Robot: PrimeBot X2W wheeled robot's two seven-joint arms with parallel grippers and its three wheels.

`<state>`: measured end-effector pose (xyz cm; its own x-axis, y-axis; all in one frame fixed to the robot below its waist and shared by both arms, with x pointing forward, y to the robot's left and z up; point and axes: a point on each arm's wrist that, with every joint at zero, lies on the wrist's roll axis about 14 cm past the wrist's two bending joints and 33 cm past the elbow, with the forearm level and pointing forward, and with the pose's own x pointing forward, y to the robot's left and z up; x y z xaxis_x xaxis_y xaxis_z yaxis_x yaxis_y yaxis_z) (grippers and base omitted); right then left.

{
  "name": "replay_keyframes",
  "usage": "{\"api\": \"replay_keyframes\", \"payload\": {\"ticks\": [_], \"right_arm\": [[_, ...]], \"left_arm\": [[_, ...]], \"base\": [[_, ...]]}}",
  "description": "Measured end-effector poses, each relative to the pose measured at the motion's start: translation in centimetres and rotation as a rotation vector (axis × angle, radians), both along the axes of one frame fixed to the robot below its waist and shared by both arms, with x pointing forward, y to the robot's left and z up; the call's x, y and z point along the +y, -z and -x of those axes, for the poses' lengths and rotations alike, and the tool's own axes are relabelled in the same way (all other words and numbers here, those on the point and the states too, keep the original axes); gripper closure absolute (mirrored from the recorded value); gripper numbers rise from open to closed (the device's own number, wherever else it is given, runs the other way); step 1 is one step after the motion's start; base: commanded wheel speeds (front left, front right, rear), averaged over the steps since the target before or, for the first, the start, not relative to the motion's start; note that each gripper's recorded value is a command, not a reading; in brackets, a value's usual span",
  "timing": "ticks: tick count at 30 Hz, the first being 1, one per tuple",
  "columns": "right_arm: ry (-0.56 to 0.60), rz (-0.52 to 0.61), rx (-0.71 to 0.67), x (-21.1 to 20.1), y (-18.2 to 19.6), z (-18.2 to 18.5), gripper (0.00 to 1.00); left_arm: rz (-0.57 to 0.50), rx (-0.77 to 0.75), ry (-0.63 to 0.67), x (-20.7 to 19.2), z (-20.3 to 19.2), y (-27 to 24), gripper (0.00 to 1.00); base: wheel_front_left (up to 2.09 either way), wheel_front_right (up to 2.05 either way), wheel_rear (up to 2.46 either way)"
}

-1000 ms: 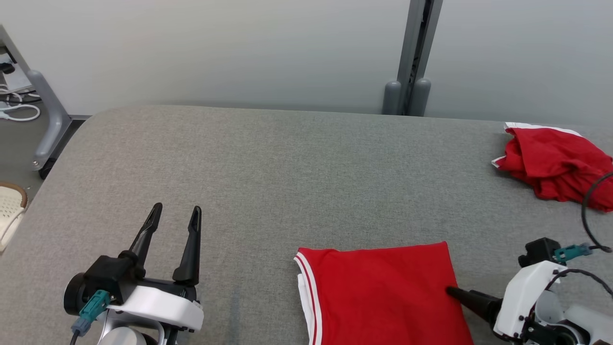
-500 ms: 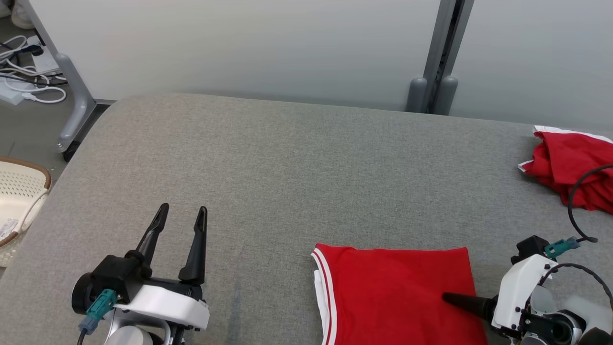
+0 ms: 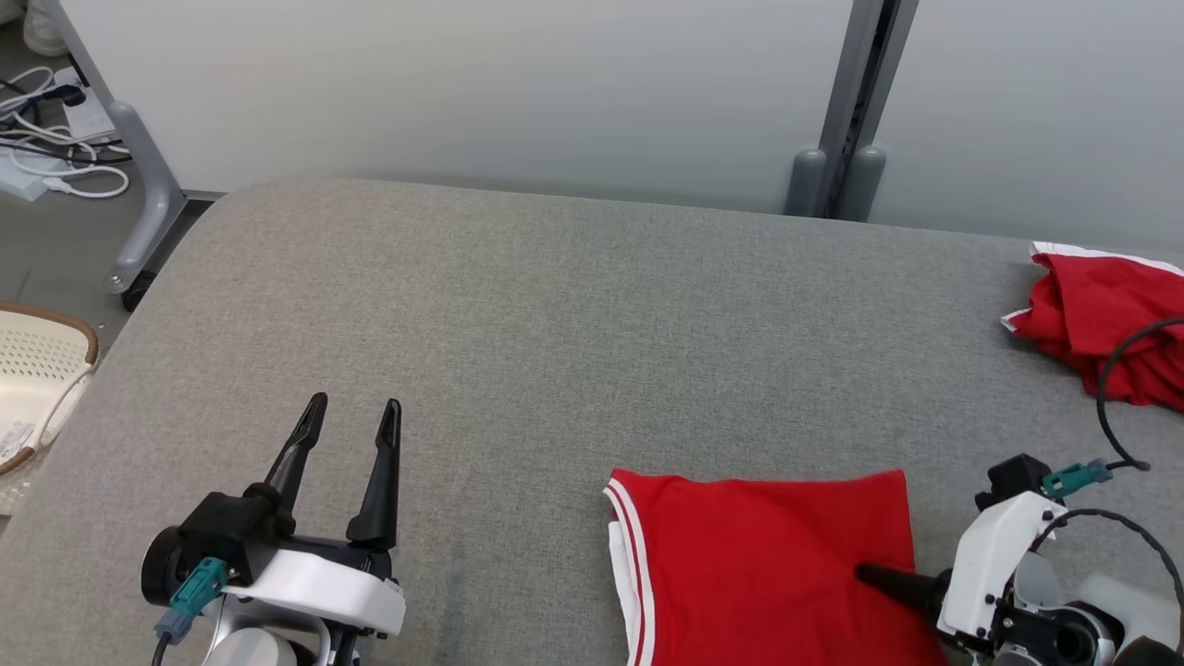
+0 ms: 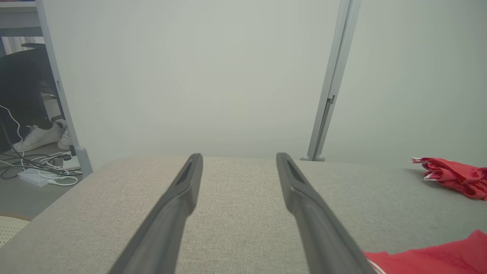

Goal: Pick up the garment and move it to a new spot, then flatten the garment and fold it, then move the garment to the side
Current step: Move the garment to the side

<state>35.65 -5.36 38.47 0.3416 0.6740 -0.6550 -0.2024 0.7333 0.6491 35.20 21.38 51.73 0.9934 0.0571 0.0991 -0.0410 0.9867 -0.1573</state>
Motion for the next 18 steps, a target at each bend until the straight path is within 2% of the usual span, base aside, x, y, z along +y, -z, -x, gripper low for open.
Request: {"api": "replay_keyframes", "payload": {"ticks": [10,18], "right_arm": [[0.031,0.032,-0.218,-2.1,-4.1,-4.4,1.0],[0.031,0.099,-0.378,-4.0,-8.5,-10.6,1.0]], "left_arm": [[-0.011,-0.008,0.06,-1.7,-0.9,-0.1,0.0],[-0.012,0.0,0.134,-3.9,-3.4,0.3,0.0]], "base": [[0.0,0.0,0.0],[0.0,0.0,0.0]]}}
